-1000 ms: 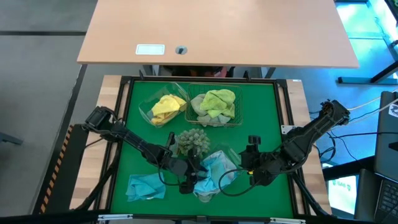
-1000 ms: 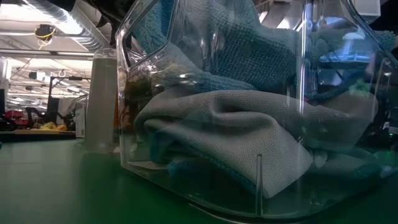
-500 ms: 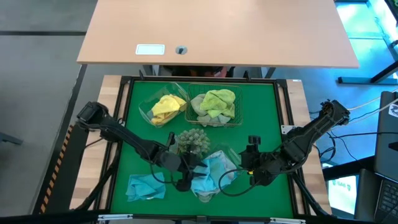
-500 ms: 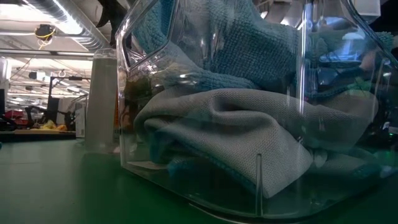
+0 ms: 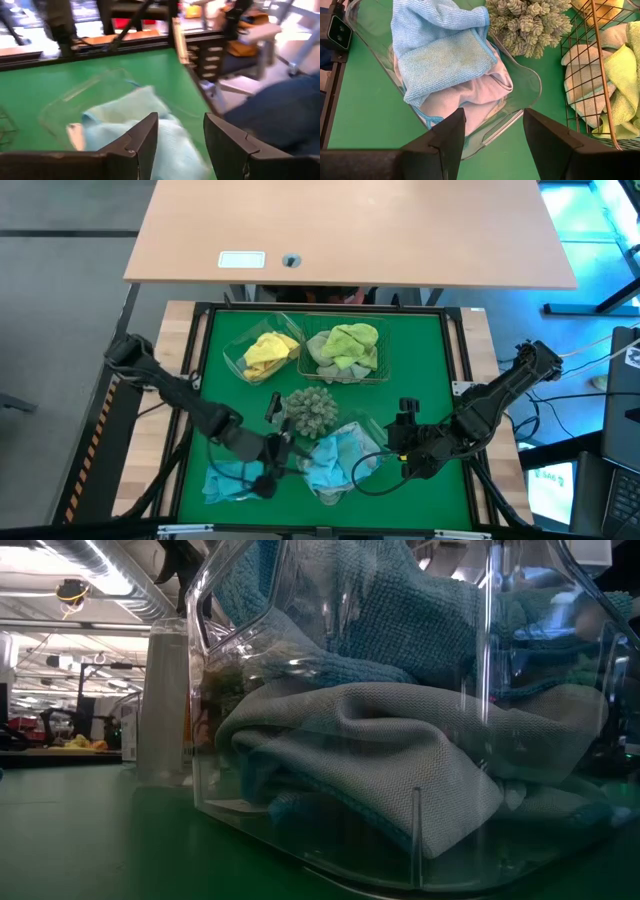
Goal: Sort microfiber towel by color & place in baskets
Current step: Put the blue microfiber towel into the bottom transparent bin
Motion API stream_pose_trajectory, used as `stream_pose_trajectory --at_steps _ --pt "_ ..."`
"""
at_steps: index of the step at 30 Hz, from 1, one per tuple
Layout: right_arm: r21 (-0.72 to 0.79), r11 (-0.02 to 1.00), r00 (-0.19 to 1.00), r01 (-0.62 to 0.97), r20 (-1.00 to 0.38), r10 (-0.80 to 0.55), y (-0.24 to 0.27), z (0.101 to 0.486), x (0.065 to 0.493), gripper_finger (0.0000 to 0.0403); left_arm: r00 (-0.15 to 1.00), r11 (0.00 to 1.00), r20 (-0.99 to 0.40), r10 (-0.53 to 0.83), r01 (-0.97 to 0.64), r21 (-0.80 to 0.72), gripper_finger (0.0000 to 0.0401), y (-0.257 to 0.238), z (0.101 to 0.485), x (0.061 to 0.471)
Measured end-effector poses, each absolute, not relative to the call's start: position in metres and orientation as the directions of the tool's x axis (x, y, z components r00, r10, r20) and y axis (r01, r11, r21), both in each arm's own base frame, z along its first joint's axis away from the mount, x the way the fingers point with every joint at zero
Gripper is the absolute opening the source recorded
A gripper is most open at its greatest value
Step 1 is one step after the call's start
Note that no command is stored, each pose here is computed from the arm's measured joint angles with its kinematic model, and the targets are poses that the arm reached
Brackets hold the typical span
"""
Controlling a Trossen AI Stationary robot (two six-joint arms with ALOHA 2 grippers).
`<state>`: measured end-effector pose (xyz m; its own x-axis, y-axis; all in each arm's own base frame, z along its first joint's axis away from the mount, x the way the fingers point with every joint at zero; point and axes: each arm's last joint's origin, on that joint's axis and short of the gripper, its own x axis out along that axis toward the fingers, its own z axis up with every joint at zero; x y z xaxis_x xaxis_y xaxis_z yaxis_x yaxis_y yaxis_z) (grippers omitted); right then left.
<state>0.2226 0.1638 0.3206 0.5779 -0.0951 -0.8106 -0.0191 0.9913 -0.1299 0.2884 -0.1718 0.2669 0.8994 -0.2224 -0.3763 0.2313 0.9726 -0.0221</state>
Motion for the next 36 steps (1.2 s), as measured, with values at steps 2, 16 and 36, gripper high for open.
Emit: stream_pose_trajectory --at_steps 2,16,36 --pt "-0.13 0.991 0.578 -0.019 -0.811 -0.095 0.164 0.321 0.223 0.0198 0.88 0.964 -0.401 -0.254 0.266 -0.025 0.0152 -0.179 0.272 0.275" --pt "-0.13 0.991 0.578 -0.019 -0.811 -0.095 0.164 0.321 0.223 0.0198 0.53 0.935 -0.803 -0.273 -0.049 -0.351 0.0152 -0.202 0.245 0.2" --pt "-0.13 0.991 0.578 -0.019 -0.81 -0.095 0.164 0.321 0.223 0.0198 0.27 0.964 -0.958 -0.102 -0.211 -0.162 0.0152 -0.22 0.203 0.171"
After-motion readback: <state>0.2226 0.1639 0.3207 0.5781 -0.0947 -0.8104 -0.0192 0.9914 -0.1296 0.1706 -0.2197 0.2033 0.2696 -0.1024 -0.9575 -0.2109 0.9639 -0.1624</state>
